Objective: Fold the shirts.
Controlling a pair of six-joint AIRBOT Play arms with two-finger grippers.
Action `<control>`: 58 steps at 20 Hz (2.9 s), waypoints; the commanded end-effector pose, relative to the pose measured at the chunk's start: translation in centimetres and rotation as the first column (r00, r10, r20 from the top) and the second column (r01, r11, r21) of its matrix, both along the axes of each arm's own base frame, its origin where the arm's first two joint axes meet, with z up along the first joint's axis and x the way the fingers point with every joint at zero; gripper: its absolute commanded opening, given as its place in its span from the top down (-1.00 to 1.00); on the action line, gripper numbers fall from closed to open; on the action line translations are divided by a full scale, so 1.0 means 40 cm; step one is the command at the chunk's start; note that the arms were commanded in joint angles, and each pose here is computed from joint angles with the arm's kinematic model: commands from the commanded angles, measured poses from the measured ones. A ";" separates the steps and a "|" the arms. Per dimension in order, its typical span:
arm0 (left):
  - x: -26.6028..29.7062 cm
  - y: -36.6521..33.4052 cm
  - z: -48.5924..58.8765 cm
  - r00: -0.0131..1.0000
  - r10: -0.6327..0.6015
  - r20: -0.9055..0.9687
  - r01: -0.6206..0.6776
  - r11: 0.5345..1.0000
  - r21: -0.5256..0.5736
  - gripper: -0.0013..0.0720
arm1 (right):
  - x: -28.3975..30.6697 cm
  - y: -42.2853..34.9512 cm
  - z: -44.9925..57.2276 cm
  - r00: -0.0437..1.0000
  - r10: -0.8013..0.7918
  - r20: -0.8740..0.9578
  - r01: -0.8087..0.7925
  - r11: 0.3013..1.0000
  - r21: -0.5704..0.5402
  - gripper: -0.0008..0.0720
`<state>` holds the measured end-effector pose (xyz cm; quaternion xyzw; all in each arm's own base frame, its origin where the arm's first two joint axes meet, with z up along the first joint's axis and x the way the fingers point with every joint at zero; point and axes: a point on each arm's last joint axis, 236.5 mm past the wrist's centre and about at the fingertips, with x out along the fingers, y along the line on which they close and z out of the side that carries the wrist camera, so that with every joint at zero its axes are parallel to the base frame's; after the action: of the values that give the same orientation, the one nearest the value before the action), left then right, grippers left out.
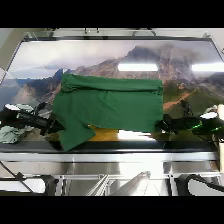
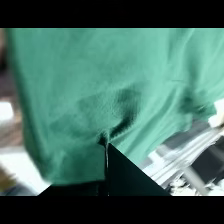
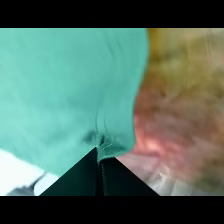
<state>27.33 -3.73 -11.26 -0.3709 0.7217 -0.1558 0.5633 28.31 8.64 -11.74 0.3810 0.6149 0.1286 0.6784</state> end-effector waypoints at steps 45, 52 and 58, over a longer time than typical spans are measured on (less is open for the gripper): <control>0.723 0.106 0.452 0.809 0.457 0.370 -0.137 0.758 -0.638 0.17 | 0.541 -0.249 0.176 0.907 -0.030 0.420 0.127 0.970 -0.205 -0.80; 0.663 0.000 0.562 0.808 0.299 0.507 0.090 0.788 -0.609 0.97 | 0.493 -0.159 0.018 0.980 -0.082 0.180 0.094 0.993 -0.064 -0.78; 0.667 -0.249 0.382 0.853 0.073 0.518 0.142 0.920 -0.364 0.97 | 0.510 -0.073 0.004 0.987 -0.033 0.156 0.037 0.999 -0.026 0.14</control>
<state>54.14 -9.61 8.02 -0.4599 0.4577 -0.4306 0.6273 48.75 4.08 -11.19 0.3721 0.5427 0.1248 0.7426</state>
